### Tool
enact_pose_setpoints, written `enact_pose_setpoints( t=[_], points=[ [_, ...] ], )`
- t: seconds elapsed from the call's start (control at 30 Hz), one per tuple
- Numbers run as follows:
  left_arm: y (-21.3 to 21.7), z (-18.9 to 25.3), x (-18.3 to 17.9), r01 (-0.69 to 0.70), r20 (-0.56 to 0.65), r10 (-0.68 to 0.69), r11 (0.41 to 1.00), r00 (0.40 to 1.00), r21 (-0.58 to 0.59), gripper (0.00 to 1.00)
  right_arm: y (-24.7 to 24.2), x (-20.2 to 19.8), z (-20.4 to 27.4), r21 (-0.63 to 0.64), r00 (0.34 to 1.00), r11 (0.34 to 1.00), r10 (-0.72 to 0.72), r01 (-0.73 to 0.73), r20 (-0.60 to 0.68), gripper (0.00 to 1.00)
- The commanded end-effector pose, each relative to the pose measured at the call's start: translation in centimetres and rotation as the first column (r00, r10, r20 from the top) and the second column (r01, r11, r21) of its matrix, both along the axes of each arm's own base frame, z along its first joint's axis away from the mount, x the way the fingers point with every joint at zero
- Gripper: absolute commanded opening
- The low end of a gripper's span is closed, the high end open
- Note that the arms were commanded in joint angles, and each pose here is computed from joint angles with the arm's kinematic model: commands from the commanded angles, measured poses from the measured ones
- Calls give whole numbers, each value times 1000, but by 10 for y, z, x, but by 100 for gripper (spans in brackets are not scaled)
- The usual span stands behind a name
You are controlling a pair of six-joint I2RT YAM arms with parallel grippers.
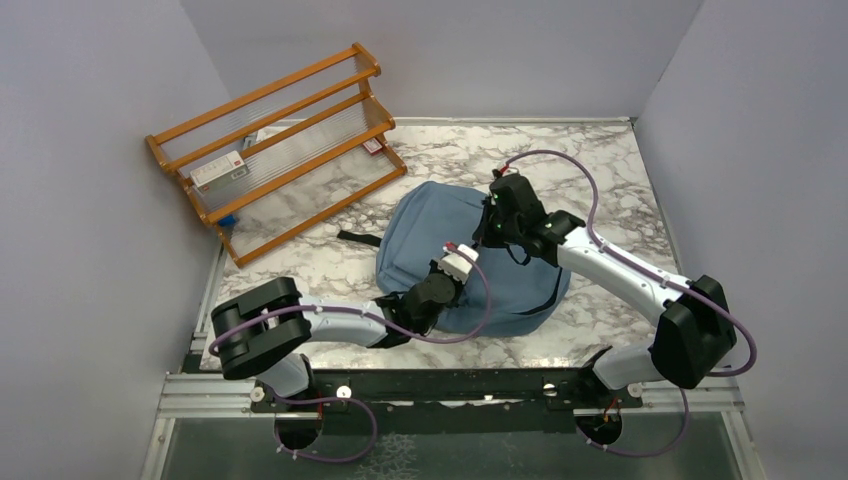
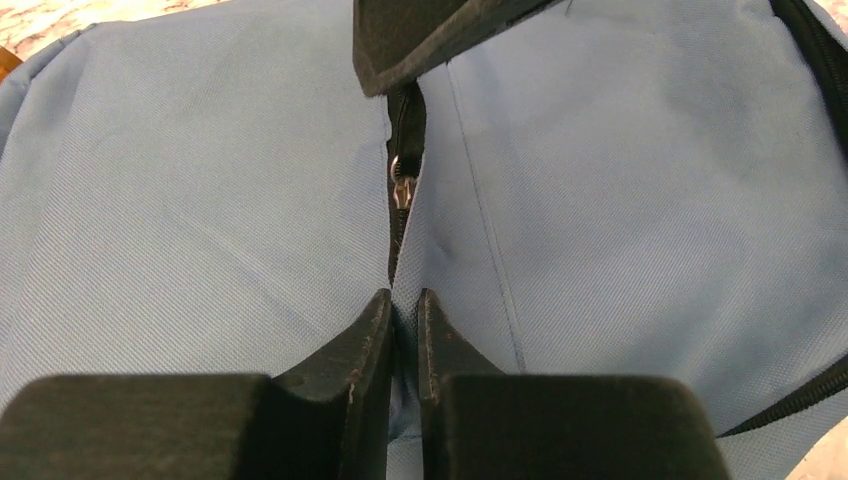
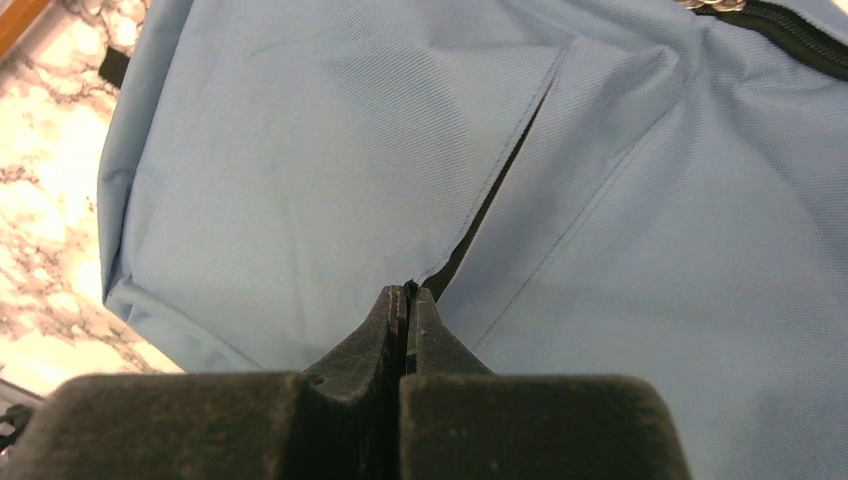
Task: Pack the student bag
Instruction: Zip the student bag at the center of the board.
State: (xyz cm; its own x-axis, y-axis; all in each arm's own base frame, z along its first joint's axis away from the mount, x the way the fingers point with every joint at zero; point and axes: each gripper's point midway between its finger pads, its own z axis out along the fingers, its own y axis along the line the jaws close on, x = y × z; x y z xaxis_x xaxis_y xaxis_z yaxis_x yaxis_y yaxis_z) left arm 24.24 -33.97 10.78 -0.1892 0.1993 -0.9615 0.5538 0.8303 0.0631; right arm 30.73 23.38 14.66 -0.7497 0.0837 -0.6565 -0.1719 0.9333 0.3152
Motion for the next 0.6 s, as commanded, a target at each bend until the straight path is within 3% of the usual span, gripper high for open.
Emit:
enact_pose_setpoints(
  t=[0.0,0.57],
  points=[
    [7,-16,-14,36,-73,-37,999,997,-19,10,-15,26,7,-29,988,991,-128,130,82,1],
    [9,-31,-30,65,-156,-74,996,985,-62,4,-48,104,7,-98,959,964,-232,249,163,1]
  ],
)
